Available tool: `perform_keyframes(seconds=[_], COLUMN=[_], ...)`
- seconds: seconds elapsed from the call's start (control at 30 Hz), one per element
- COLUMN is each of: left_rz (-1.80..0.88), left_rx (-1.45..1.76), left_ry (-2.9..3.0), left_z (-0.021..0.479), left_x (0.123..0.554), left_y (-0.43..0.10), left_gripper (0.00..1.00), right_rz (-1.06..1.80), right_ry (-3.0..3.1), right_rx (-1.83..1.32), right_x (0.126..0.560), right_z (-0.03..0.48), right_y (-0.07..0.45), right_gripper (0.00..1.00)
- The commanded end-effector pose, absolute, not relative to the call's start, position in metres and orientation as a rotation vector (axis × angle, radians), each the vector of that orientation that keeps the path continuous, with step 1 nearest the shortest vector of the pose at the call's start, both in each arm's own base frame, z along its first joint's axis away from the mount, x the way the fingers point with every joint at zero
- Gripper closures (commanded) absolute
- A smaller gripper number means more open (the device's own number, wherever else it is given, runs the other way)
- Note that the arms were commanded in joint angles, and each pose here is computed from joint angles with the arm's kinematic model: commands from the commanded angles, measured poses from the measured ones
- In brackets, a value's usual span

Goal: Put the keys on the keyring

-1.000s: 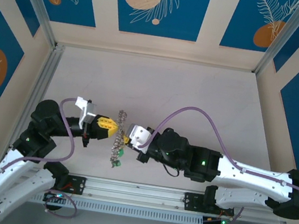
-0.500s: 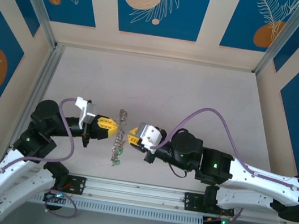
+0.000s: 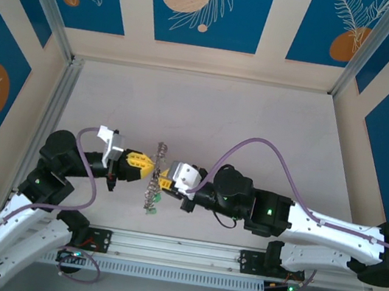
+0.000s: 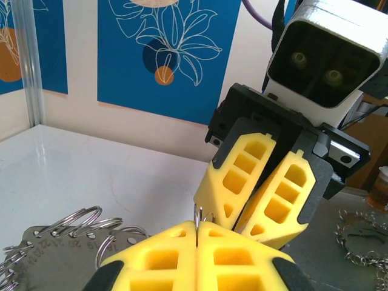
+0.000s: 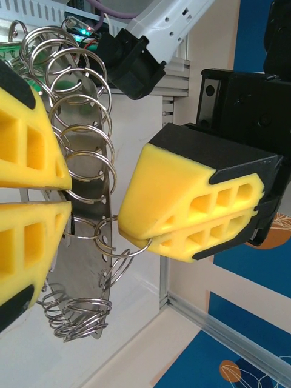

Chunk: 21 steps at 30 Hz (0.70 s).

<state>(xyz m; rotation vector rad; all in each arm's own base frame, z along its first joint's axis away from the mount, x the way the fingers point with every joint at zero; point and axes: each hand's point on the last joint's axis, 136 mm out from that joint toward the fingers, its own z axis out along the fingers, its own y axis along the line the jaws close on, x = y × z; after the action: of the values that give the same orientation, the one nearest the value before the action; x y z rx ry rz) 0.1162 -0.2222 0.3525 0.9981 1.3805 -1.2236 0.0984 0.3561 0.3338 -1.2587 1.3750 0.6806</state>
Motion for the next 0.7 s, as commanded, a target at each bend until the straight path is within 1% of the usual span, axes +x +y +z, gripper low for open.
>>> perform_keyframes(seconds=[0.0, 0.33, 0.67], left_rz=[-1.23, -1.237, -1.234], left_rx=[1.026, 1.025, 1.021], left_ry=[1.297, 1.289, 1.288], left_z=[0.367, 0.368, 0.369], left_x=[0.107, 0.108, 0.108], left_y=[-0.221, -0.222, -0.221], left_gripper=[1.0, 1.0, 1.0], right_rz=[0.708, 0.72, 0.782], right_ry=[1.33, 1.314, 1.276], right_rx=[-1.213, -1.245, -1.347], right_x=[0.1, 0.096, 0.069], right_z=[0.359, 0.357, 0.35], right_y=[0.357, 0.362, 0.36], right_gripper=[0.88, 0.88, 0.89])
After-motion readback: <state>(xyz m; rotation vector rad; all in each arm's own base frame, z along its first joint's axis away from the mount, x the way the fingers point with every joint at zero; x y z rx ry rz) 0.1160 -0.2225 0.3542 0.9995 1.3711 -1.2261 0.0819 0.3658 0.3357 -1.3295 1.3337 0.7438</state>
